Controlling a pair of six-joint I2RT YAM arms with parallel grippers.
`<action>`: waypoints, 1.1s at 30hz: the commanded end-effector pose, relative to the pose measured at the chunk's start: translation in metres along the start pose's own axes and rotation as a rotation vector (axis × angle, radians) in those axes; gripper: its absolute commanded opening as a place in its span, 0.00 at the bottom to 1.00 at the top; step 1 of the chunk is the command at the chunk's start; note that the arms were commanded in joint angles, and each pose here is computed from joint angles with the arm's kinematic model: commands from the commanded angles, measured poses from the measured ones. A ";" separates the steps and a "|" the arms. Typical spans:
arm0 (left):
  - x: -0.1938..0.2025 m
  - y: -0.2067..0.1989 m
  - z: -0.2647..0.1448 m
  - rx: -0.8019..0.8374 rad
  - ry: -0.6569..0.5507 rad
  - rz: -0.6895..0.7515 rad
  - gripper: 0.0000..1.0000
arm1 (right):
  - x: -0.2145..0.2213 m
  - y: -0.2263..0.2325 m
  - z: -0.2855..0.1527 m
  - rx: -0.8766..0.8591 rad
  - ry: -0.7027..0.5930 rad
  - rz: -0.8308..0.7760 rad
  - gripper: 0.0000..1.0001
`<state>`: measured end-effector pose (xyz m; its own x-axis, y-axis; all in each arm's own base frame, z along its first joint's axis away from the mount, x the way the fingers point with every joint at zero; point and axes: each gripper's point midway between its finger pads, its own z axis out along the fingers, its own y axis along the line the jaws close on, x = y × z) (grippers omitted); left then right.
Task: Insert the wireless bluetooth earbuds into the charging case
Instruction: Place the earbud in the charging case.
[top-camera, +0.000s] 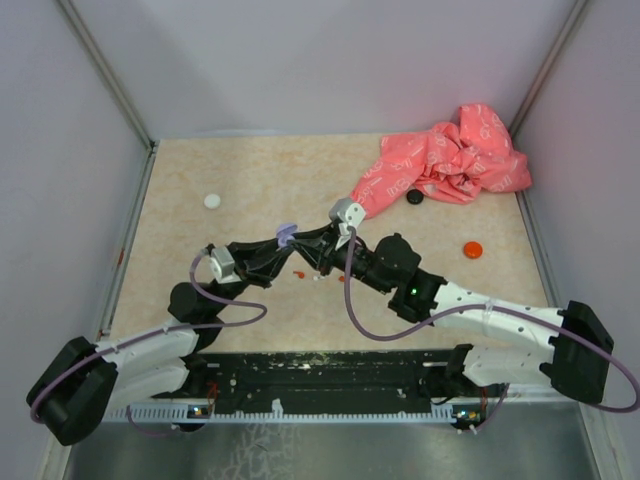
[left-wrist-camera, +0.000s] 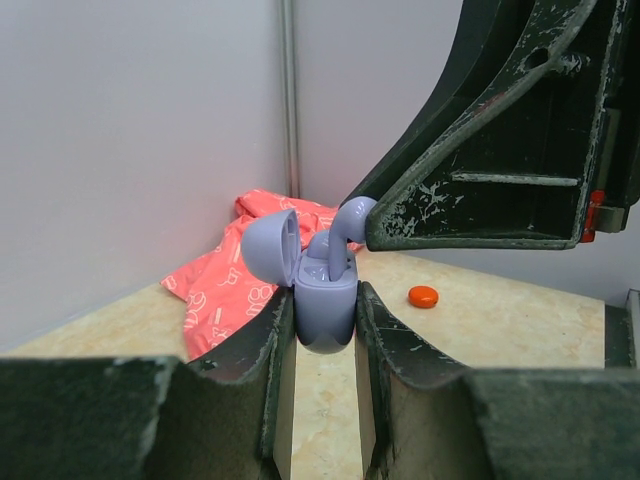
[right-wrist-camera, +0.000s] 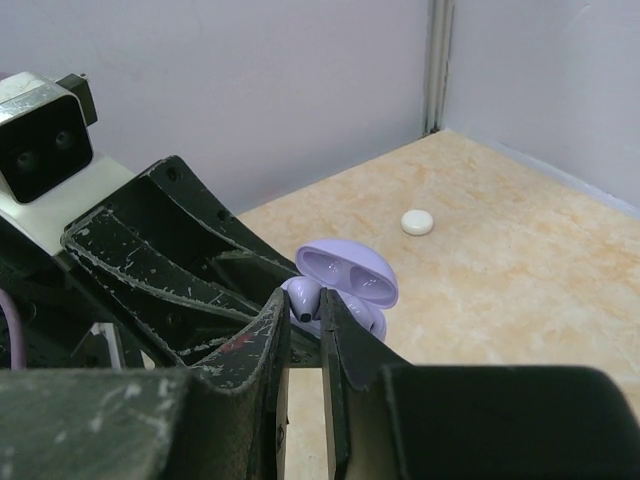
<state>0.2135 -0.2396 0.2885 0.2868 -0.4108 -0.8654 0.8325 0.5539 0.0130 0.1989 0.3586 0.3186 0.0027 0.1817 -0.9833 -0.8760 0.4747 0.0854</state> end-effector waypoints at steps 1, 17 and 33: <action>-0.021 0.002 0.003 -0.010 -0.082 0.040 0.00 | 0.009 0.008 0.003 -0.009 0.034 0.017 0.13; 0.002 0.008 0.000 -0.011 -0.001 0.130 0.00 | 0.011 0.011 0.015 0.012 0.108 0.075 0.23; 0.011 0.012 -0.004 -0.040 0.024 0.121 0.00 | 0.003 0.037 0.016 -0.108 0.187 0.139 0.29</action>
<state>0.2248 -0.2365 0.2742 0.3538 -0.3157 -0.8804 0.7825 0.6156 0.0937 0.2023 0.3708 0.2993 -0.1575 0.0718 -0.9849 -0.8512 0.4957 0.1723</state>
